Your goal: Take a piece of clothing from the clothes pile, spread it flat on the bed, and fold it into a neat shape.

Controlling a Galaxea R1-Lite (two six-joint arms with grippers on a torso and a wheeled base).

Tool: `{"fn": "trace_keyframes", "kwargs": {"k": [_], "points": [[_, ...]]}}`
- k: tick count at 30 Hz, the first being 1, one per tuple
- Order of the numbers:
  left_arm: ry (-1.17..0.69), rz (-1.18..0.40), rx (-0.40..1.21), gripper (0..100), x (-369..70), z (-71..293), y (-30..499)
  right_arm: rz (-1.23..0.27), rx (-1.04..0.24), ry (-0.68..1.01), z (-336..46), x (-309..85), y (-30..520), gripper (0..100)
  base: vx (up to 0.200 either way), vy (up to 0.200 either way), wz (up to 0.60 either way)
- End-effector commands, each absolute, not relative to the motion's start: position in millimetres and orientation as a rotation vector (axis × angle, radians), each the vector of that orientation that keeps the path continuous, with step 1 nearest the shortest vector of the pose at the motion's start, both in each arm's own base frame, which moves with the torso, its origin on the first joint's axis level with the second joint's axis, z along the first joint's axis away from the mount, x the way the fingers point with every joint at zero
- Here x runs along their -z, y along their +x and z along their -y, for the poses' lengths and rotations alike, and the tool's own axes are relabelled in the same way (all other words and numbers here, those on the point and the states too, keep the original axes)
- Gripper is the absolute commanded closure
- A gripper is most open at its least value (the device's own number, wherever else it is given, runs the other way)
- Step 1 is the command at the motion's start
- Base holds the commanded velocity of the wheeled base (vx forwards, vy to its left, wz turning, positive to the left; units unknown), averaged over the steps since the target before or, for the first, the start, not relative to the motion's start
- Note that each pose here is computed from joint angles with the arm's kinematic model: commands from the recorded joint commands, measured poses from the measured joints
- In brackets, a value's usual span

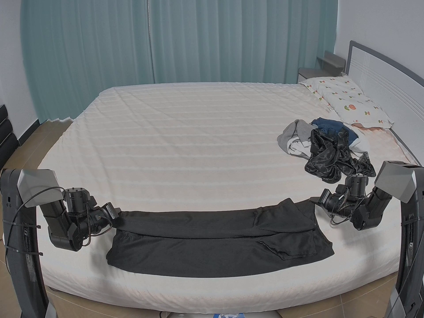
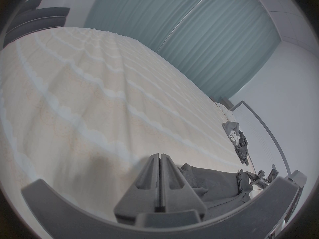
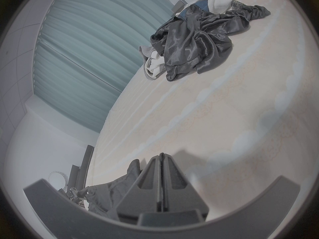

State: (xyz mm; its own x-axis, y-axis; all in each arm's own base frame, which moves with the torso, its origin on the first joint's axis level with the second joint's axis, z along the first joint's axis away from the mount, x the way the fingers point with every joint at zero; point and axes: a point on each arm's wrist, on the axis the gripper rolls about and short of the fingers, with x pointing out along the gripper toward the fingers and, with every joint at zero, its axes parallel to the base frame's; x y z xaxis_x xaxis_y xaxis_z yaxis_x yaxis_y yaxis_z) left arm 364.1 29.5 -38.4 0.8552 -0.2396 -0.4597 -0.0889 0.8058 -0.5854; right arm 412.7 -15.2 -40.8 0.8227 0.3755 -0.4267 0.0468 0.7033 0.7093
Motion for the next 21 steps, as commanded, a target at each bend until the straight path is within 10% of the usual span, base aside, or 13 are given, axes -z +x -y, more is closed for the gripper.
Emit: {"fn": "trace_keyframes", "kwargs": {"k": [1, 9, 10, 15, 16, 21], "points": [[-0.637, -0.554, 0.081, 100, 38.9, -29.5, 362.2, -0.584, -0.194, 0.78, 16.5, 40.3, 413.7, 100, 0.0, 0.0, 0.0], [-0.634, -0.573, 0.084, 100, 40.6, -26.3, 357.5, -0.577, -0.202, 0.775, 14.6, 43.8, 414.8, 100, 0.0, 0.0, 0.0], [-0.634, -0.572, 0.084, 0, 40.6, -26.2, 357.3, -0.577, -0.203, 0.774, 14.6, 43.8, 414.8, 100, 0.0, 0.0, 0.0], [-0.634, -0.564, 0.085, 0, 38.2, -26.8, 357.8, -0.583, -0.201, 0.775, 14.6, 44.9, 414.3, 100, 0.0, 0.0, 0.0], [-0.635, -0.557, 0.083, 0, 36.0, -28.0, 358.0, -0.577, -0.202, 0.775, 14.6, 43.0, 414.3, 0, 0.0, 0.0, 0.0], [-0.66, -0.503, 0.081, 0, 11.5, -37.6, 353.4, -0.562, -0.196, 0.805, 15.6, 31.4, 408.5, 0, 0.0, 0.0, 0.0]]}}
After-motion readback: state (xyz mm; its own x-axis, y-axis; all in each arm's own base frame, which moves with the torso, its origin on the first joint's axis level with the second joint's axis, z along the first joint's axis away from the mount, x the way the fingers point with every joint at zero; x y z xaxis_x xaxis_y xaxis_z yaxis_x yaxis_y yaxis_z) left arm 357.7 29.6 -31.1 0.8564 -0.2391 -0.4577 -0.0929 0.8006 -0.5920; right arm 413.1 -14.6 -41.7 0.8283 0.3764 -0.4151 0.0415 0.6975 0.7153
